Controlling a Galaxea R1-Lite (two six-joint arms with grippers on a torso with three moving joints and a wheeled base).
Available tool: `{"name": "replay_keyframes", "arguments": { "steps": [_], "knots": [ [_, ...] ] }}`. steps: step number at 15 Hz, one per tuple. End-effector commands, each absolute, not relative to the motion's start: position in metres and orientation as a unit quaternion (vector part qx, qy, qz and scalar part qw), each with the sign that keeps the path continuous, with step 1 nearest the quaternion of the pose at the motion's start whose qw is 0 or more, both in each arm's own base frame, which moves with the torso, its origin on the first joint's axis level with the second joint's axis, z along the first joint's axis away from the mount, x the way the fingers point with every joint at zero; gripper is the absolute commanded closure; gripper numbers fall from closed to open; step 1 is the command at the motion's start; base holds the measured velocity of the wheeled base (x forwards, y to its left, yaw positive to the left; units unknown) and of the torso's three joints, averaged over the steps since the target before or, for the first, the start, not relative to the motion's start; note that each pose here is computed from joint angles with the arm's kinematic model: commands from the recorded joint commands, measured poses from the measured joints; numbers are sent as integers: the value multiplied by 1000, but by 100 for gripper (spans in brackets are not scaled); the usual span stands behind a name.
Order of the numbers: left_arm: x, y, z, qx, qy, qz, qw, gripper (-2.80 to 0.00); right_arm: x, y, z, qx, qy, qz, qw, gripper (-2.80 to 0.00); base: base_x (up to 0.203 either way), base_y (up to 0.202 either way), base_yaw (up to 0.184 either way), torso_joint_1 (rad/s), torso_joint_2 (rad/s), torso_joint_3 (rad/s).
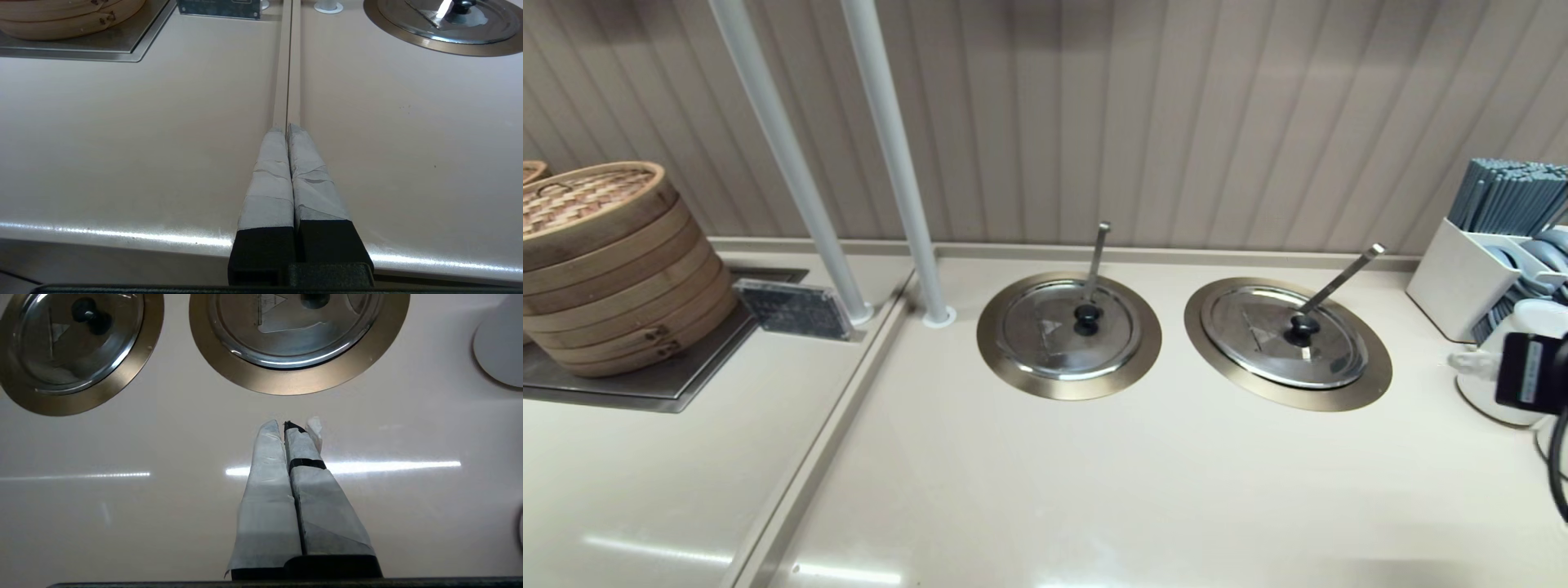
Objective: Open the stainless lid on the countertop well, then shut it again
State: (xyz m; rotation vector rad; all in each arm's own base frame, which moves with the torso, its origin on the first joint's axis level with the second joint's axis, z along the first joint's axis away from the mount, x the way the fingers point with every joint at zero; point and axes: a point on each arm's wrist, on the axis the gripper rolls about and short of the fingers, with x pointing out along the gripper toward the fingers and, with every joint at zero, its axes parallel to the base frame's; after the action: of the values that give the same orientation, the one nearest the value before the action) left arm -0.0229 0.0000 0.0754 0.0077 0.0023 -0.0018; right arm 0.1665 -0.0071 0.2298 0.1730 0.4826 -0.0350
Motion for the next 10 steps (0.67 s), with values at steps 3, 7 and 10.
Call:
{"name": "replay_keyframes", "arguments": {
  "steps": [3,7,10],
  "knots": [
    [-23,0,75,4,1,-1,1000,0,53,-2,237,40,84,-24,995,0,0,0,0,0,0,0],
    [-23,0,75,4,1,-1,1000,0,-3,0,224,23,32,-39,998,0,0,0,0,0,0,0],
    [-23,0,75,4,2,-1,1000,0,-31,2,211,3,1,-38,999,0,0,0,0,0,0,0]
  ]
}}
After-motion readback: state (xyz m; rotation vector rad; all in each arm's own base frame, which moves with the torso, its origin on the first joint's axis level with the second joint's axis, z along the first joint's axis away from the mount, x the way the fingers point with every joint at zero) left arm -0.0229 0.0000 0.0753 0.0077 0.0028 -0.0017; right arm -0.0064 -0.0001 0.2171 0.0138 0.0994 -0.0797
